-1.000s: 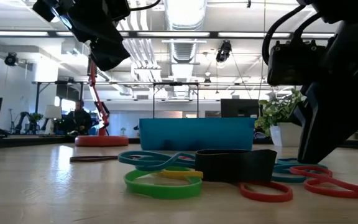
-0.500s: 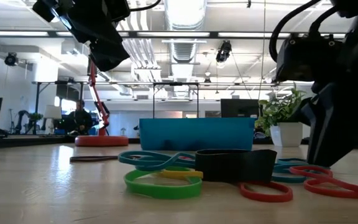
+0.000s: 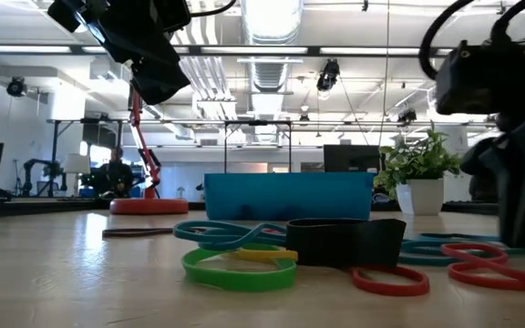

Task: Pick and place rubber bands into bin
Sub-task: Put the blue rubber band into the blue bin

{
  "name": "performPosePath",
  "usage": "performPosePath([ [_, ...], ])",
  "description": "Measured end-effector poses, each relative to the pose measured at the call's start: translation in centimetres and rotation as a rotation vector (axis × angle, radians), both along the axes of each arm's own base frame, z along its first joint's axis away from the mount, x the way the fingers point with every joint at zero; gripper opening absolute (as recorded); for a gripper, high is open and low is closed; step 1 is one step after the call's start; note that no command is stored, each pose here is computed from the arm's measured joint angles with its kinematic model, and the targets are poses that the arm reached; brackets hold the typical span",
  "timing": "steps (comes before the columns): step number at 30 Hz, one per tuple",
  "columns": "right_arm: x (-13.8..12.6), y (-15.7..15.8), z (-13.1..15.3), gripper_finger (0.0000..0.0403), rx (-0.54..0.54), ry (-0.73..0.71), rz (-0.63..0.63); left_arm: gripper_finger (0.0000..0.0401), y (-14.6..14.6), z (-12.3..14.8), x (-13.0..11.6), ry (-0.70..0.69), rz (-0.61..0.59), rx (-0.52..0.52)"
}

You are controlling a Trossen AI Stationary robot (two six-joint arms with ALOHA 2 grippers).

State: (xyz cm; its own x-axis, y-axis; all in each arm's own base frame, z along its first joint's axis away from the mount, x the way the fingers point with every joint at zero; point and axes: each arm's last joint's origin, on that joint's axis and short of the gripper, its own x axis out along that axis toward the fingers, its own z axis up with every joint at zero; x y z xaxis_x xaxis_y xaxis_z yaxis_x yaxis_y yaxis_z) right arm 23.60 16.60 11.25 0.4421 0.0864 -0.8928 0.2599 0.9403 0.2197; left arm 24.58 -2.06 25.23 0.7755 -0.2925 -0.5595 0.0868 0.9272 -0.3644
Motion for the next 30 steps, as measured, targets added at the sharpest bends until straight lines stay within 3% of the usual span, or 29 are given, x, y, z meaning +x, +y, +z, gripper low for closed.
performPosePath([
  [8,-1.4,1.5,-0.1,0.0068,0.002,-0.021,-0.117,0.0149,0.0,0.0,0.0,-0.003,-0.004,0.006],
  [14,-1.6,1.7,-0.1,0.0068,0.002,-0.033,-0.12,0.0149,0.0,0.0,0.0,-0.008,-0.013,0.019],
  [22,-1.0,2.3,0.4,0.0068,-0.079,-0.074,0.144,0.0149,0.0,0.0,0.0,-0.007,-0.013,0.019],
  [30,-0.9,1.7,0.4,0.0068,-0.095,-0.019,0.19,0.0149,0.0,0.0,0.0,-0.007,-0.012,0.018],
])
